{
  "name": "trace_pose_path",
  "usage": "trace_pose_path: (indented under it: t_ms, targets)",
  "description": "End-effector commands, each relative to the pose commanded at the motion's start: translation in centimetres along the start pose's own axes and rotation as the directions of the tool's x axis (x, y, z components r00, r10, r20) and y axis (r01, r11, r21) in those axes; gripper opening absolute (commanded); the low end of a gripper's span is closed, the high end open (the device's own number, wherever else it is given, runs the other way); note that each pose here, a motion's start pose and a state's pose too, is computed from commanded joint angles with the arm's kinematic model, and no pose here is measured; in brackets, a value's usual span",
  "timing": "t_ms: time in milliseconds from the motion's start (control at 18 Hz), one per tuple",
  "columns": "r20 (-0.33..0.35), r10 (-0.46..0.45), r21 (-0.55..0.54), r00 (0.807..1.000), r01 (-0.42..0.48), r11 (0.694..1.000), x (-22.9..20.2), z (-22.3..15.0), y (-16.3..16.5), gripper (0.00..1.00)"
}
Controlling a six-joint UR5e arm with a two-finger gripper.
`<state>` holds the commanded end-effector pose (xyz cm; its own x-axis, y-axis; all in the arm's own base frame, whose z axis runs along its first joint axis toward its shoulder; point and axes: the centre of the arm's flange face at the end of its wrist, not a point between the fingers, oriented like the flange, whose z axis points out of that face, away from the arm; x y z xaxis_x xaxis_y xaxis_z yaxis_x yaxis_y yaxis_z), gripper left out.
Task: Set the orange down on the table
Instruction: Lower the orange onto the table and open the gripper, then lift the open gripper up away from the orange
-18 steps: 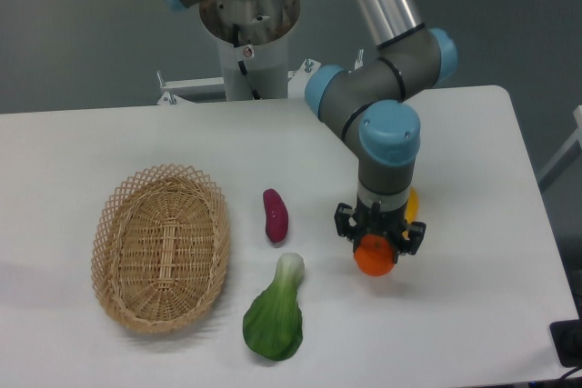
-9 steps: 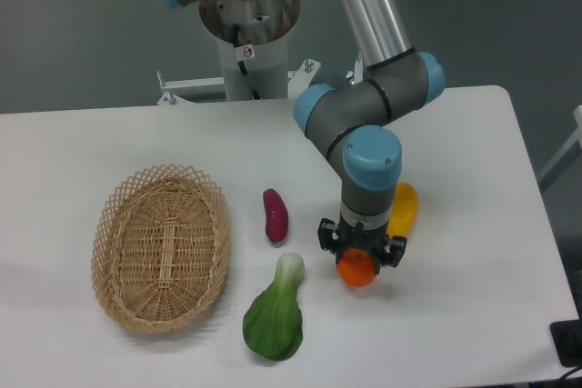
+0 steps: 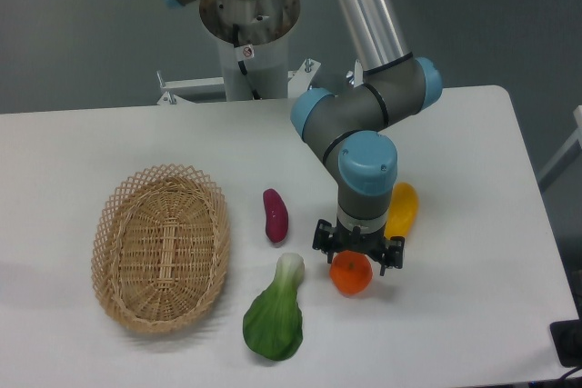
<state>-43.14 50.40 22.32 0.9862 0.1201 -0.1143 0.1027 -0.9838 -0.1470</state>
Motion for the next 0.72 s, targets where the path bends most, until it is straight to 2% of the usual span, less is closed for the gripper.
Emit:
trace_pose_path:
  t_ms: [167, 722]
  targets:
    - [0.031, 0.000, -0.003, 1.000, 0.000, 1.000, -0.7, -0.8, -0.3, 1.00]
    - [0.052, -0.012, 0.015, 0.999, 0.011, 1.000, -1.2, -3.1, 0.2, 1.00]
